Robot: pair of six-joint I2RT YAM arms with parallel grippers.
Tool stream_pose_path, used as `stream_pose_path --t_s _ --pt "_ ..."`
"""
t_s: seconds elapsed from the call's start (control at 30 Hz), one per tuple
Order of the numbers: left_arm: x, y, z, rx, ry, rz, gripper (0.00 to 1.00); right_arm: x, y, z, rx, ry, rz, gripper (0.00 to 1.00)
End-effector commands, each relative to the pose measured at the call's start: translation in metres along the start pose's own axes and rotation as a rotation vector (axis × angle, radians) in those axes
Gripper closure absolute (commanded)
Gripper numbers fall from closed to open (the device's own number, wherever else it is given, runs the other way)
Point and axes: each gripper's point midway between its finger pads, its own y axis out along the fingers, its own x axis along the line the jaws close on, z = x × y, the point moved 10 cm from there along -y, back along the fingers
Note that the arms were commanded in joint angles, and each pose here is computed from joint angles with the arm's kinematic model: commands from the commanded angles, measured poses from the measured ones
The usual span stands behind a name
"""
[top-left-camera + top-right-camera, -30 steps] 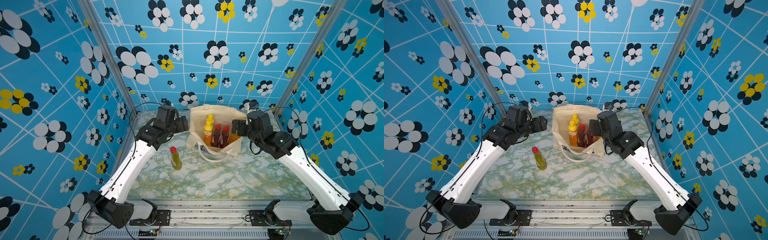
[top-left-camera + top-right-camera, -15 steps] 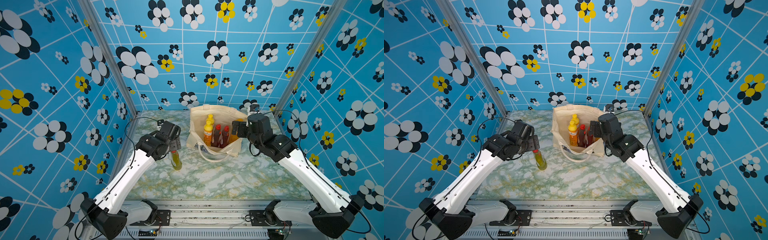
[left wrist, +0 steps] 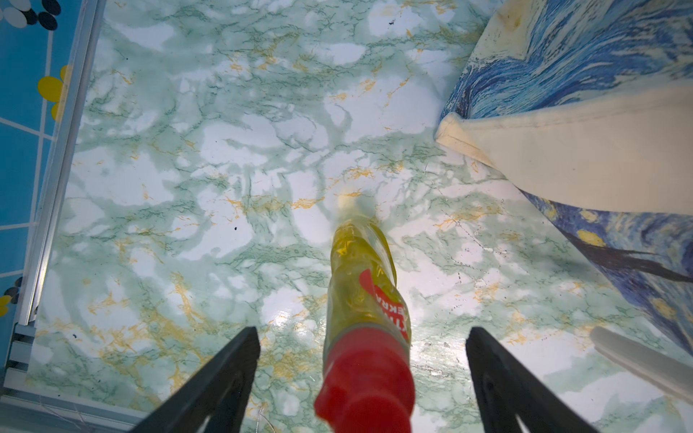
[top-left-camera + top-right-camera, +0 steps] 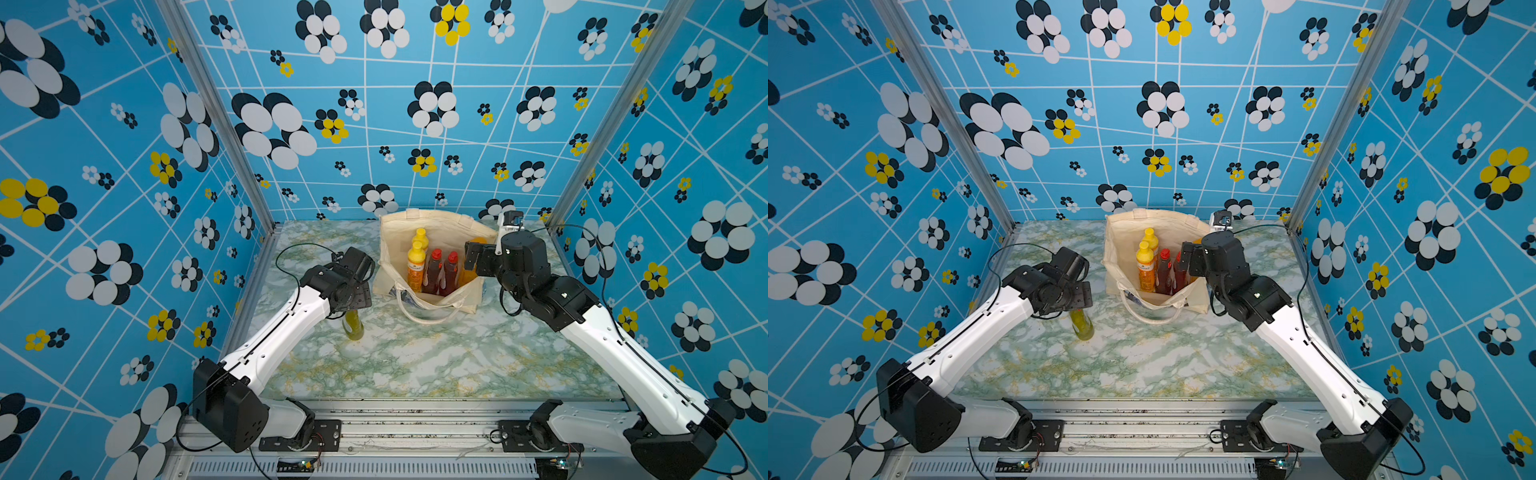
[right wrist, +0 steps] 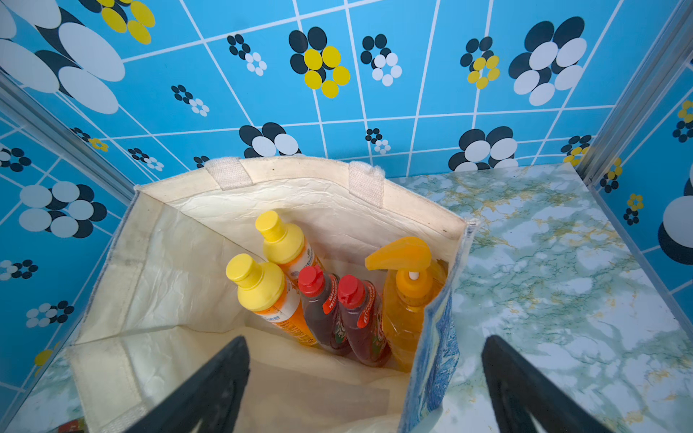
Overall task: Pack dish soap into the shopping bag
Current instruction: Pick up the bottle of dish soap at the center of the board.
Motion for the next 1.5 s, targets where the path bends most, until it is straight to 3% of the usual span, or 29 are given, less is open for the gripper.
stream_pose_path --t_s 0.0,0.3,0.5,0.67,0.97,1.07,1.3,1.47 --pt "0.001 0.010 0.008 0.035 0.004 -0.023 0.16 0.000 0.001 0.000 -0.010 0.008 -0.017 0.01" --pt "0.001 0.017 0.014 0.075 0.077 -0.006 0.38 0.000 0.001 0.001 -0.011 0.012 -0.029 0.01" --pt "-0.001 0.016 0.013 0.086 0.155 0.014 0.44 0.001 0.004 0.002 -0.006 0.013 -0.023 0.01" --pt "0.001 0.016 0.011 0.083 0.218 0.003 0.55 0.002 0.006 0.003 -0.002 0.010 -0.018 0.01" --pt "0.006 0.013 0.008 0.112 0.312 -0.060 0.56 0.003 0.010 0.003 0.003 0.012 -0.016 0.01" --pt "0.010 0.009 0.009 0.111 0.319 -0.083 0.49 0.004 0.012 0.004 0.006 0.011 -0.014 0.01" --pt "0.001 0.008 0.004 0.064 0.269 0.014 0.12 0.004 0.012 0.004 0.008 0.014 -0.017 0.01" --pt "-0.006 0.020 -0.001 0.039 0.244 0.022 0.11 0.003 0.011 0.005 0.004 0.015 -0.014 0.01"
